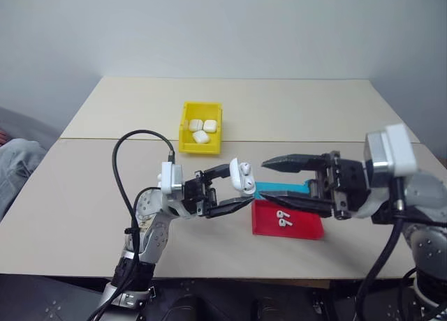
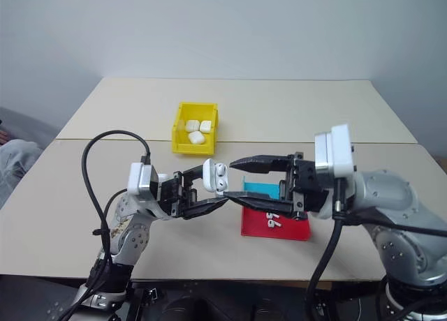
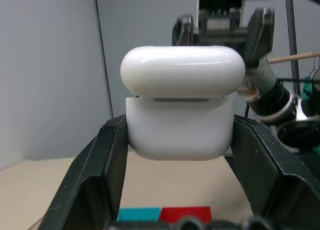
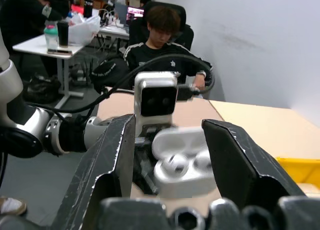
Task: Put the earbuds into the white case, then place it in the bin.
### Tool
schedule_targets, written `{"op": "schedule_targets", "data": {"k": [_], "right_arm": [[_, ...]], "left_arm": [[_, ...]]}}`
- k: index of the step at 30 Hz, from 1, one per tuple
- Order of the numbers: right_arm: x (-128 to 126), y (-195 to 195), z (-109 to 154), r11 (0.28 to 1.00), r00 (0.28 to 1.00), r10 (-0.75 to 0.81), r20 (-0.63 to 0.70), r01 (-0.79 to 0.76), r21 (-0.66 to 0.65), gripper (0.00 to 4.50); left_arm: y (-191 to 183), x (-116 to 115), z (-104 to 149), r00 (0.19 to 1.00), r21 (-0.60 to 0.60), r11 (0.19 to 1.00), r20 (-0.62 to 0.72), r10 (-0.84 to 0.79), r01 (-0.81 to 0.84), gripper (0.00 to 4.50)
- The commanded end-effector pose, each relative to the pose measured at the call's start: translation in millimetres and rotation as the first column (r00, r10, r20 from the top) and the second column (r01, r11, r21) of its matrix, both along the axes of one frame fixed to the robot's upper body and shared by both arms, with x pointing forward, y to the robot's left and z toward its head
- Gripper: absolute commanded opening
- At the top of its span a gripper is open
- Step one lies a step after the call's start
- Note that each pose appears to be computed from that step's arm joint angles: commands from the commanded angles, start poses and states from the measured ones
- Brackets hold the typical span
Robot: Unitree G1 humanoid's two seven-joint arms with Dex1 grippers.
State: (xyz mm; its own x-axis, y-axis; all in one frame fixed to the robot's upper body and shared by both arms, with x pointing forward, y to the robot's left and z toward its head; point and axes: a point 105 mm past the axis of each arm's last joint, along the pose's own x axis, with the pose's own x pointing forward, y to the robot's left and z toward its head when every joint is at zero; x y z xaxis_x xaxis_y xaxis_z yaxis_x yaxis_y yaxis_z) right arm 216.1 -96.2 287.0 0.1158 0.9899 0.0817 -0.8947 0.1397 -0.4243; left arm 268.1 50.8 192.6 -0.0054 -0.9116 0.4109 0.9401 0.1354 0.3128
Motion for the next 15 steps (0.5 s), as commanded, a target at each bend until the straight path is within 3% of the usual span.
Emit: {"op": "schedule_targets", "data": {"k": [1,6,15], "right_arm": [[6,7,10,0.997,0.998,-0.004,0.063,0.008,-0.073,1.65],[9,28,3,0.977,0.992,0.050,0.116,-0.024,-0.214,0.03],[15,43,-12,0.947,0.978,0.054,0.201,0.013,-0.320,0.03]], "left_arm": [[-7,2,2,0.997,0.025,1.000,0.075,-0.003,0.001,2.82],[-16,9,-1,0.994,0.061,0.998,0.112,0.015,-0.022,2.82],[-13,6,5,0.989,0.030,0.999,0.144,0.031,-0.036,2.82]]}}
